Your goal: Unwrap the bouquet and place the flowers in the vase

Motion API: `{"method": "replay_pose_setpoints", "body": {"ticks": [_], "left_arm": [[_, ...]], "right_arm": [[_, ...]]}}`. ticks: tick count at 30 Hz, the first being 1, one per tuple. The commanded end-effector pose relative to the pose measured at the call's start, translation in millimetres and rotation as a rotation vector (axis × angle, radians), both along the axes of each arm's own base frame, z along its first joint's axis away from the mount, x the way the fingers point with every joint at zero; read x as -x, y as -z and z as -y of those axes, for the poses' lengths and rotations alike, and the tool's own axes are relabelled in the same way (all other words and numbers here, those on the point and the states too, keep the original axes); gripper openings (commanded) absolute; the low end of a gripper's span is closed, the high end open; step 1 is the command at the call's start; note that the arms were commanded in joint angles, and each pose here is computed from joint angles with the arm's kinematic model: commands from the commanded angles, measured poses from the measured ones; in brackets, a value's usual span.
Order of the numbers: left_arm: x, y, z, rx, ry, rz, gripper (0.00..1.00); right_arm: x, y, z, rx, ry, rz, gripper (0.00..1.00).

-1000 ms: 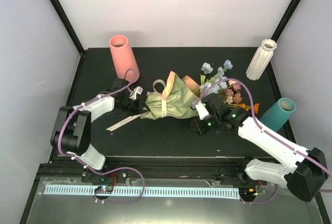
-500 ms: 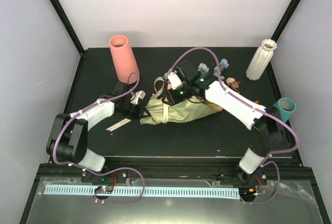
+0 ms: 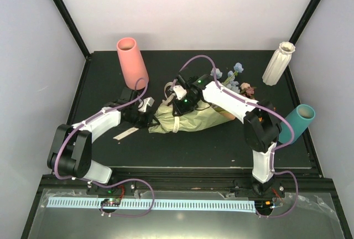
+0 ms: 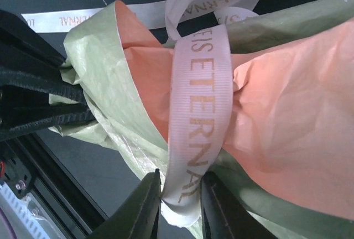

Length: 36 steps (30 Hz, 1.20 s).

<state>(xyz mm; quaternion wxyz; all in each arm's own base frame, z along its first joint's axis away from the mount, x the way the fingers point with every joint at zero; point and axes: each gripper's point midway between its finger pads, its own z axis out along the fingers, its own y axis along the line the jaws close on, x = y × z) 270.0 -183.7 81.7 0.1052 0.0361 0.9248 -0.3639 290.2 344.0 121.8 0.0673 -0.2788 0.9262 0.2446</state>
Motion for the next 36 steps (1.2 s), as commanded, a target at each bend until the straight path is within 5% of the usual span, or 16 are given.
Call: {"method": "replay_pose_setpoints", "body": {"ticks": [1, 9, 14, 23, 29, 32, 36], "left_arm": [[-9, -10, 5, 0.020, -0.003, 0.044, 0.02], [-18, -5, 1, -0.006, -0.049, 0.014, 0.02], [-25, 3, -5, -0.019, -0.122, -0.020, 0.02], [-49, -1, -10, -0.008, -0.231, -0.059, 0.01], [-71, -6, -15, 0.016, -0.304, -0.084, 0.02], [-80, -11, -23, 0.029, -0.334, -0.079, 0.02], [-89, -16, -28, 0.016, -0.318, -0.052, 0.02]], "right_arm": [[5, -15, 3, -0.022, -0.004, 0.001, 0.21], [20, -29, 26, 0.016, -0.009, 0.035, 0.02], [29, -61, 42, 0.006, -0.019, 0.118, 0.02], [34, -164, 81, -0.157, 0.068, 0.512, 0.02], [73, -178, 120, -0.312, 0.085, 0.739, 0.02], [94, -169, 132, -0.370, 0.093, 0.745, 0.06], [119, -141, 133, -0.417, 0.079, 0.614, 0.28]]}}
